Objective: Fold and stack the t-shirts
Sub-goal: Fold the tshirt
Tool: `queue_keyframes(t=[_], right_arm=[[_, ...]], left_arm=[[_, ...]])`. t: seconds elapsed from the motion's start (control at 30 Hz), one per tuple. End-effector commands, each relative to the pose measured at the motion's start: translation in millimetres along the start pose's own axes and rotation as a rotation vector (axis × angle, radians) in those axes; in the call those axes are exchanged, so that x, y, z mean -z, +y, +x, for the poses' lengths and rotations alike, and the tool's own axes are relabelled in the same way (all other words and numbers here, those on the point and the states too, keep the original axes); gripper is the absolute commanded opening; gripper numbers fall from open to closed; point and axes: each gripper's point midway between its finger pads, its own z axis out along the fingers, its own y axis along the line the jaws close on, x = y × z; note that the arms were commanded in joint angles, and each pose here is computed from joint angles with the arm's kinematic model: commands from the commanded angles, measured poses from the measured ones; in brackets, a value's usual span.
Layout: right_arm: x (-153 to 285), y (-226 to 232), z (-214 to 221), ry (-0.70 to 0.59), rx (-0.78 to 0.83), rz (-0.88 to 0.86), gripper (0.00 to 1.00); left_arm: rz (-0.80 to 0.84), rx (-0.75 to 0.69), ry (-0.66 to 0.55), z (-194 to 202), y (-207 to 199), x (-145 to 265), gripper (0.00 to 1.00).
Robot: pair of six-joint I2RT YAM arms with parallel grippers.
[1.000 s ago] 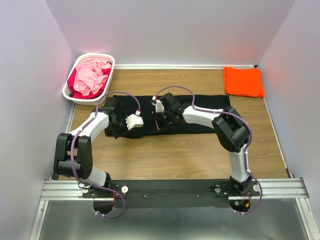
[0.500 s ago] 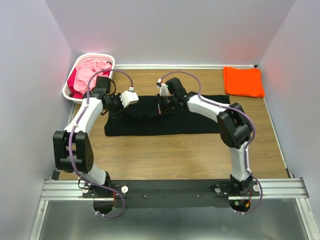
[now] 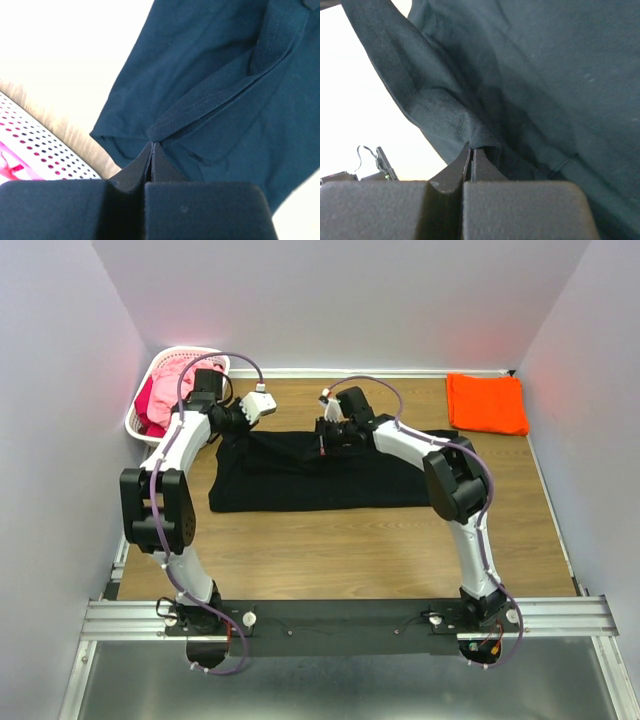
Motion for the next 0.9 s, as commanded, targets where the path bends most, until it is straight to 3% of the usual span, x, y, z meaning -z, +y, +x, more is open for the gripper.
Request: queue_keyframes(t=[0.0, 0.5, 0.87], right_arm=[[-1, -5, -14, -0.014, -0.01, -0.016, 0.01], [-9, -28, -37, -0.041, -0.038, -0.019, 0.0], [10, -17, -35, -0.033, -0.039, -0.053, 0.0]], left_arm=[[-0.043, 0.016, -0.03, -9, 20, -7, 0.0], [-0.15, 0.027, -0.028, -10, 50, -19, 0.0], [-0.149, 0.091, -0.01, -8, 18, 1, 0.0]])
